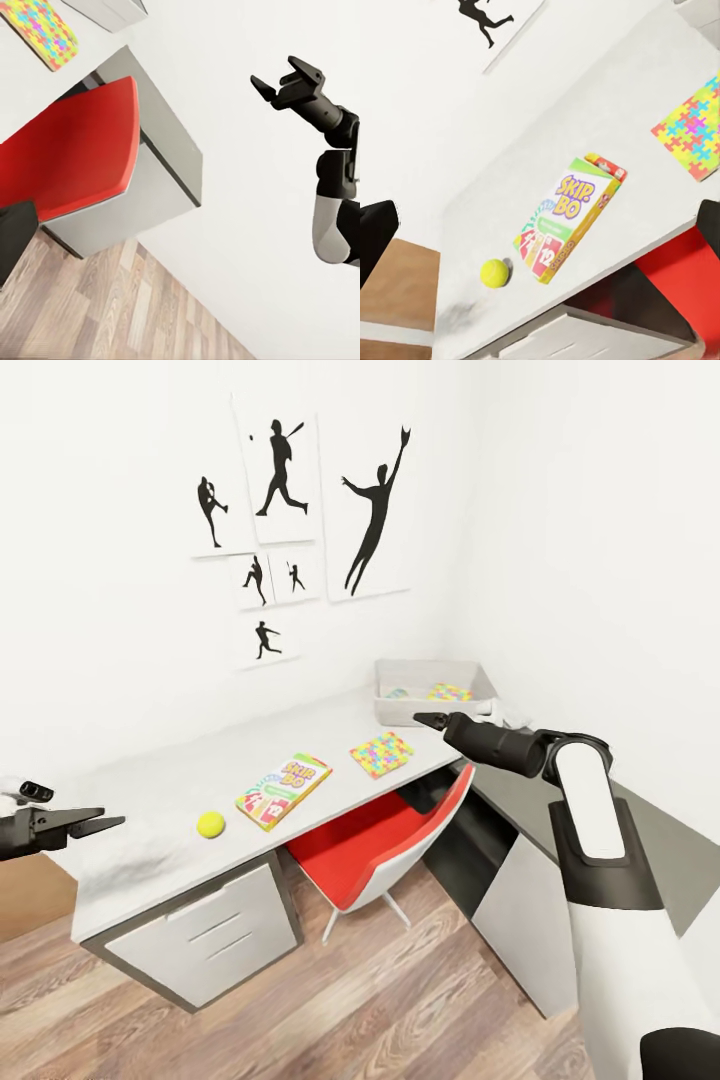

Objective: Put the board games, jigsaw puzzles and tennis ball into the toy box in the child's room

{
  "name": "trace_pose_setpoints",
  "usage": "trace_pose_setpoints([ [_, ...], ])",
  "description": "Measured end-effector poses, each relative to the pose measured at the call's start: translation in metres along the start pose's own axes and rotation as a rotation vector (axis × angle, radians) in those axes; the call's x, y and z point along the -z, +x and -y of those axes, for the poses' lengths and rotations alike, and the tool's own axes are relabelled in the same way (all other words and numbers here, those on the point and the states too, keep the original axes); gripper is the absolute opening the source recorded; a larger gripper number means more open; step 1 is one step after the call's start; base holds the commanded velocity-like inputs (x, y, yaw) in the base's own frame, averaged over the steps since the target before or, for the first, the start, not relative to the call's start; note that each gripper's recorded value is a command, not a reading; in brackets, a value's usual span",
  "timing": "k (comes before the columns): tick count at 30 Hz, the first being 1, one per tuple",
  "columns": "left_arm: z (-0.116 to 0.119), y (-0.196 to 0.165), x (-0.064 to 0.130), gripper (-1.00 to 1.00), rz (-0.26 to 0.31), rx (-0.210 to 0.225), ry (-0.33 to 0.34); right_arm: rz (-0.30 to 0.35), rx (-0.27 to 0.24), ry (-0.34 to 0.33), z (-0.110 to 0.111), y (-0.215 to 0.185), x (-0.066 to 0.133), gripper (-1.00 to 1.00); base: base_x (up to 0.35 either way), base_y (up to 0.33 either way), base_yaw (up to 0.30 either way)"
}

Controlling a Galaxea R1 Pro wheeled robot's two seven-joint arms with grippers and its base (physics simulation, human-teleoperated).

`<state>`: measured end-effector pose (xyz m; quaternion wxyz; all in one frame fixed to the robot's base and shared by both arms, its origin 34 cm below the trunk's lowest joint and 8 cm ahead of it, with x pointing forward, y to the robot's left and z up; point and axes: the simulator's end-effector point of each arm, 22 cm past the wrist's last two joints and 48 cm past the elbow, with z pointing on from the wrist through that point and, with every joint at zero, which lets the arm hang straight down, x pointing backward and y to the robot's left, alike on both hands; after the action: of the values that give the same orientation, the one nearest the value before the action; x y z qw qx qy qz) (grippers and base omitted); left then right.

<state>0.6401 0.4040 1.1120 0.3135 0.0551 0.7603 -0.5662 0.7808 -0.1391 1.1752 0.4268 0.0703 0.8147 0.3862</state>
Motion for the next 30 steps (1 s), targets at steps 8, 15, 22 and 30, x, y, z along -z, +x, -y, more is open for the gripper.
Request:
trace_pose_setpoints([
  [8,-0.017,0.016,0.007,1.00,-0.009,-0.009,-0.037,-0.008,-0.016,0.004,0.002,0.012,0.002,1.00,0.000,0.000,0.145],
  [15,-0.023,0.022,0.012,1.00,-0.004,-0.018,-0.056,-0.028,-0.035,0.016,0.010,0.029,0.005,1.00,0.000,0.000,0.146],
  [22,-0.024,0.023,0.016,1.00,0.005,-0.018,-0.065,-0.028,-0.036,0.012,0.006,0.032,0.008,1.00,0.000,0.000,0.157],
  [30,-0.035,0.028,0.026,1.00,0.032,0.022,-0.093,-0.054,-0.046,0.017,0.008,0.049,0.009,1.00,0.000,0.000,0.200],
])
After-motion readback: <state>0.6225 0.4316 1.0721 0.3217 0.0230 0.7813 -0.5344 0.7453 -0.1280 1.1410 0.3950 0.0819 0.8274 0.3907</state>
